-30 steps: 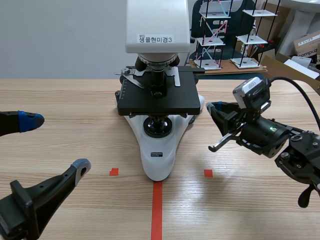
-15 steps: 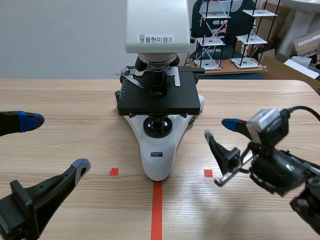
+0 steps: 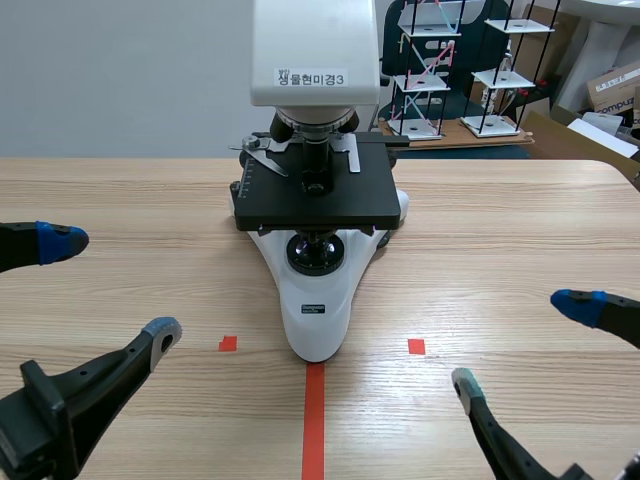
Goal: Return to the home posture
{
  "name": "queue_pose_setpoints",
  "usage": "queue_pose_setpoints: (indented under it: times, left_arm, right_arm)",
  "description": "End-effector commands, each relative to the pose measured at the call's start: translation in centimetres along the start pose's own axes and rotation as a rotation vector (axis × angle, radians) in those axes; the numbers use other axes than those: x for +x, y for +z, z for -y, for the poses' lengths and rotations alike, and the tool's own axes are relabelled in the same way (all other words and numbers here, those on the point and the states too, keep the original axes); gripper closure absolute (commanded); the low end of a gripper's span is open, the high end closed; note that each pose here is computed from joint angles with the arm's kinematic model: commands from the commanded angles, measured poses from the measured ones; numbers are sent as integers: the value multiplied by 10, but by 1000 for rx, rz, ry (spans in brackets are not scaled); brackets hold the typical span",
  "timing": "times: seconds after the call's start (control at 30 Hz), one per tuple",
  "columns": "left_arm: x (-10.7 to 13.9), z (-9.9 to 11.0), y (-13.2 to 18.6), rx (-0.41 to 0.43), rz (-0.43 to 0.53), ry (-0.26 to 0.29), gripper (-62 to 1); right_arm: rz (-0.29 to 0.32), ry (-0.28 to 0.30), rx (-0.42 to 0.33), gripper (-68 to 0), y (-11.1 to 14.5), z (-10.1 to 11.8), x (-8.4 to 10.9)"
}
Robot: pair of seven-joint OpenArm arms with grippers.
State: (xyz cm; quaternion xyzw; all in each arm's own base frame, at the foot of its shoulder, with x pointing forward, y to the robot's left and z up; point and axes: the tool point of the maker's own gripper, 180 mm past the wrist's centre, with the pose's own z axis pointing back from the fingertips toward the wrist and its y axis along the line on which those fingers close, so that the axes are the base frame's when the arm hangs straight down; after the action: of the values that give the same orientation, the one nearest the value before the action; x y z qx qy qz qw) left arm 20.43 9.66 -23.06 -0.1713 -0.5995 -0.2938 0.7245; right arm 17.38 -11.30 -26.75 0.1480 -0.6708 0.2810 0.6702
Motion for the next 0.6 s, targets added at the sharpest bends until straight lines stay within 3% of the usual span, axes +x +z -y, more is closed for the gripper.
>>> queue_pose_setpoints:
  times: [0.0,0.57]
  left_arm:
    - [6,1,0,1,23,4,-623]
    - [6,1,0,1,23,4,-623]
  right_arm:
    - [31,13,-16,-636,-1,8,6]
    - [36,29,-36,-636,2,15,8]
